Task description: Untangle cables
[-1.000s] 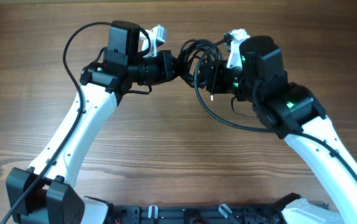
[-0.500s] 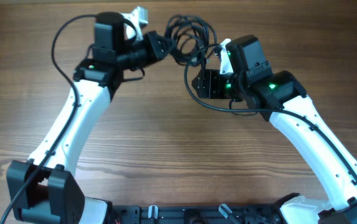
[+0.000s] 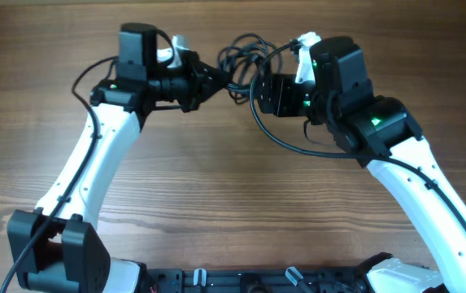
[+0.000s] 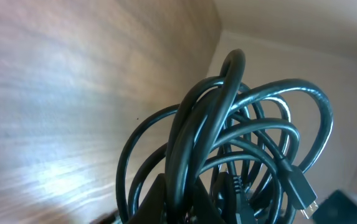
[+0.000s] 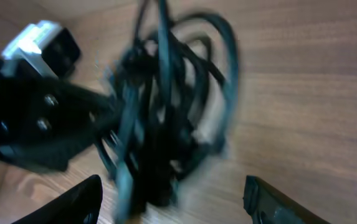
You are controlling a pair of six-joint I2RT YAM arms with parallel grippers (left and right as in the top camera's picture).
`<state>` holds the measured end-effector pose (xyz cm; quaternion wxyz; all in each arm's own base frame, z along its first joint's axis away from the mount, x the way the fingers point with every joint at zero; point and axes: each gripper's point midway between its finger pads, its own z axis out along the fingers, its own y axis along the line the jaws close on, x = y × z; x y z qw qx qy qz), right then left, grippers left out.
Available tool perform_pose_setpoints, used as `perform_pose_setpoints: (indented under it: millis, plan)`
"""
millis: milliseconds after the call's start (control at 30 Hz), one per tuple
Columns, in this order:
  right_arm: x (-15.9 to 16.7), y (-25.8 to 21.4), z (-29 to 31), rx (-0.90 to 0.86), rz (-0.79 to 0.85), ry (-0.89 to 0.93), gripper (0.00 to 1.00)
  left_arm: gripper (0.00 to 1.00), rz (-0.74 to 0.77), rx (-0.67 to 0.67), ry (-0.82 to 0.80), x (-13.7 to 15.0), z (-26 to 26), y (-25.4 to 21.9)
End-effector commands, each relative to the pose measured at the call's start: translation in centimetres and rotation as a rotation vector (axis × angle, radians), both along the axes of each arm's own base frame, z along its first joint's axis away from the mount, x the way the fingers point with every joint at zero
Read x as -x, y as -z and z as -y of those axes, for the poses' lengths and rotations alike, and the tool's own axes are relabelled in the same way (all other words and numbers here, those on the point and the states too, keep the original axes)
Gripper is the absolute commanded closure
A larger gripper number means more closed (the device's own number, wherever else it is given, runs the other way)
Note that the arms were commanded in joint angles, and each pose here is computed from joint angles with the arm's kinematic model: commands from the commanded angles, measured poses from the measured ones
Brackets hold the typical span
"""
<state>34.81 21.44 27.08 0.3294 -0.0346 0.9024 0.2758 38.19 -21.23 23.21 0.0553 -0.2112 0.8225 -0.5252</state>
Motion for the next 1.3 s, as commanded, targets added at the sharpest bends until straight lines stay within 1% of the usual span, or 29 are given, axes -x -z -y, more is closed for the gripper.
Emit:
perform_pose_setpoints:
  millis: [0,67,133,167,200,233,267,300,333,367,400,467,533,567,667,700,767,833,867,900,967,1000,1033,1067,1100,1133,1167,1200,1267]
  plan:
    - [-0.8,-1.3,-0.9,-0.048,0.034,-0.013,0.3,0.96,-0.037,0.033,0.118,2.9,3.8,-0.5]
    - [-0.8,-0.8,-0.9,-0.043,0.017,-0.008,0.51,0.96,-0.04,0.025,0.149,3.8,4.9,-0.3]
    - [-0.5,0.4,-0.2,-0.021,-0.04,0.032,0.7,0.96,-0.079,-0.026,0.105,3.7,4.1,0.9]
    - [-0.2,1.0,-0.1,-0.007,-0.067,0.031,0.78,0.84,-0.105,-0.077,0.058,3.4,3.2,1.9]
    - [0.1,1.6,0.0,0.004,-0.089,0.032,0.83,0.72,-0.123,-0.144,0.008,3.1,2.3,3.1]
    - [0.6,3.2,0.3,0.041,-0.147,0.029,0.89,0.59,-0.08,-0.324,-0.05,2.4,-0.1,5.4]
    - [0.8,4.2,0.5,0.064,-0.181,0.032,0.91,0.53,-0.07,-0.421,-0.077,2.3,-1.5,6.5]
    - [1.0,5.3,0.7,0.087,-0.22,0.032,0.93,0.43,-0.074,-0.506,-0.108,2.3,-2.9,7.4]
    - [1.2,6.5,0.7,0.108,-0.257,0.032,0.95,0.37,-0.09,-0.596,-0.152,2.3,-4.5,8.3]
    - [1.2,7.4,0.7,0.122,-0.284,0.031,0.96,0.34,-0.086,-0.652,-0.166,2.3,-5.5,8.7]
    - [1.1,8.4,0.3,0.142,-0.299,0.012,0.96,0.34,-0.055,-0.685,-0.142,2.2,-5.8,8.8]
    - [1.0,9.6,-1.0,0.168,-0.292,-0.04,0.96,0.33,-0.012,-0.71,-0.094,2.2,-5.8,8.8]
    - [1.2,10.2,-1.2,0.222,-0.279,-0.033,0.95,0.33,-0.002,-0.715,-0.08,2.3,-5.8,8.8]
    - [1.3,10.5,-0.6,0.298,-0.26,0.008,0.95,0.33,-0.002,-0.715,-0.083,2.2,-5.9,8.8]
    - [0.3,10.3,4.3,0.597,-0.138,0.265,0.95,0.33,-0.018,-0.714,-0.137,1.3,-7.8,8.8]
    - [-0.4,9.6,6.0,0.675,-0.083,0.345,0.95,0.33,-0.035,-0.714,-0.182,0.7,-9.6,8.8]
    - [-1.7,8.9,7.9,0.788,-0.003,0.433,0.95,0.32,-0.062,-0.712,-0.252,0.0,-12.3,8.8]
    - [-3.7,9.5,8.6,1.015,0.084,0.37,0.96,0.31,-0.089,-0.709,-0.312,-0.4,-14.8,8.8]
    - [-4.5,10.5,8.2,1.158,0.115,0.287,0.95,0.3,-0.099,-0.705,-0.339,-0.6,-15.9,8.8]
    - [-4.8,11.3,7.4,1.234,0.128,0.216,0.95,0.29,-0.105,-0.701,-0.352,-0.6,-16.5,8.8]
    - [-5.0,13.4,4.1,1.357,0.178,0.011,0.87,0.27,-0.116,-0.701,-0.368,-0.6,-17.2,8.8]
    - [-4.5,14.3,1.7,1.358,0.207,-0.081,0.77,0.27,-0.119,-0.699,-0.37,-0.6,-17.3,8.9]
    - [-3.3,15.0,-1.0,1.313,0.231,-0.173,0.44,0.27,-0.121,-0.699,-0.371,-0.6,-17.4,8.9]
    - [-2.3,15.4,-3.0,1.241,0.233,-0.242,0.29,0.26,-0.121,-0.699,-0.371,-0.6,-17.4,8.9]
    - [-0.7,15.9,-5.2,1.084,0.197,-0.328,0.19,0.26,-0.121,-0.699,-0.37,-0.6,-17.4,8.9]
    - [0.2,15.8,-6.3,0.952,0.154,-0.347,0.19,0.26,-0.121,-0.699,-0.37,-0.6,-17.3,8.9]
    - [1.5,15.3,-7.5,0.795,0.099,-0.402,0.14,0.26,-0.121,-0.695,-0.368,-0.6,-17.3,8.9]
    - [2.4,13.9,-8.0,0.65,0.055,-0.419,0.08,0.26,-0.121,-0.685,-0.362,-0.5,-17.1,8.8]
    - [1.4,10.7,-6.2,0.469,0.007,-0.312,0.07,0.3,-0.122,-0.64,-0.331,-0.4,-16.1,8.7]
